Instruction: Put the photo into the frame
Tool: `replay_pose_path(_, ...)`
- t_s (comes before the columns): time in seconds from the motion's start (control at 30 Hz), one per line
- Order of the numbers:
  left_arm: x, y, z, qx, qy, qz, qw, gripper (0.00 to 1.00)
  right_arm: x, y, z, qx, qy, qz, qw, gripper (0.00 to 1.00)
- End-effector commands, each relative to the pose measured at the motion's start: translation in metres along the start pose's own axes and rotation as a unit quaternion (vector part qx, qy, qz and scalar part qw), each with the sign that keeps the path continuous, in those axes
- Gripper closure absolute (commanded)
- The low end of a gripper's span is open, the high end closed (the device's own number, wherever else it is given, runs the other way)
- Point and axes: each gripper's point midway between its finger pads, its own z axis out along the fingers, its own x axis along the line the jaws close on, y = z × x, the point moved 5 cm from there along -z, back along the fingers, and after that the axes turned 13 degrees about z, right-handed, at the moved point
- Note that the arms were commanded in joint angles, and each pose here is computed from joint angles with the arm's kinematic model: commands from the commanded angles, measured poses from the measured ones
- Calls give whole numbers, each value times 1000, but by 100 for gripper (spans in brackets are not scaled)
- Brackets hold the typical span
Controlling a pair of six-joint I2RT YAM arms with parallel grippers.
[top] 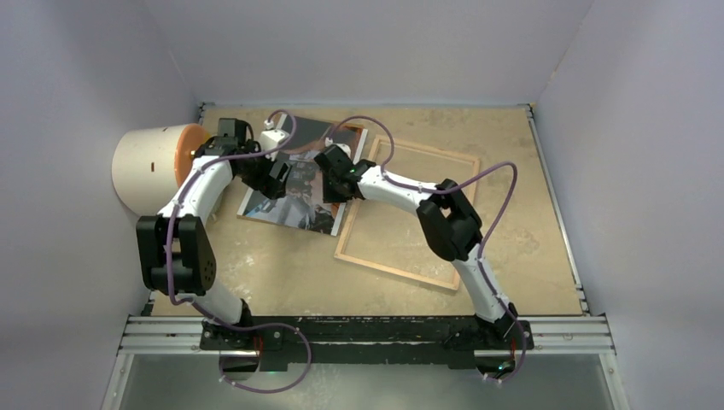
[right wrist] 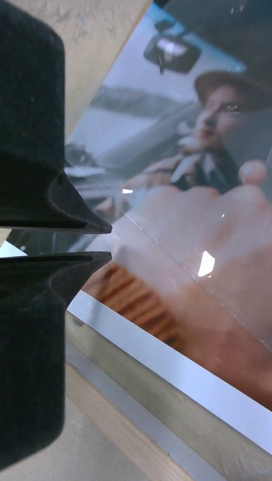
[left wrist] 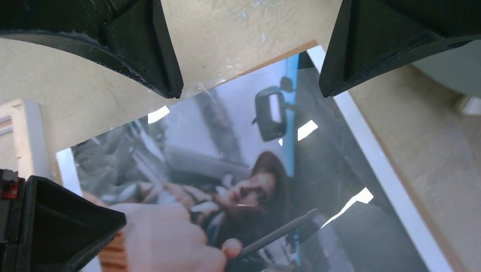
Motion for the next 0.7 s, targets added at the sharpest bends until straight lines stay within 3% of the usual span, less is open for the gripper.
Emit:
replay_pose_path(0.0,16,-4,-5,20,37,-6,999,0,-10,2,6,10,-7,30,999,83)
replay_pose_path(0.23,25,-11,5,39,58,-12,998,0,-50,-19,-8,29,-36,48,998,85)
replay_pose_path(0.67,31,-15,24,43,53,-16,998,0,-101,-14,-27,34,-49,90,994,84)
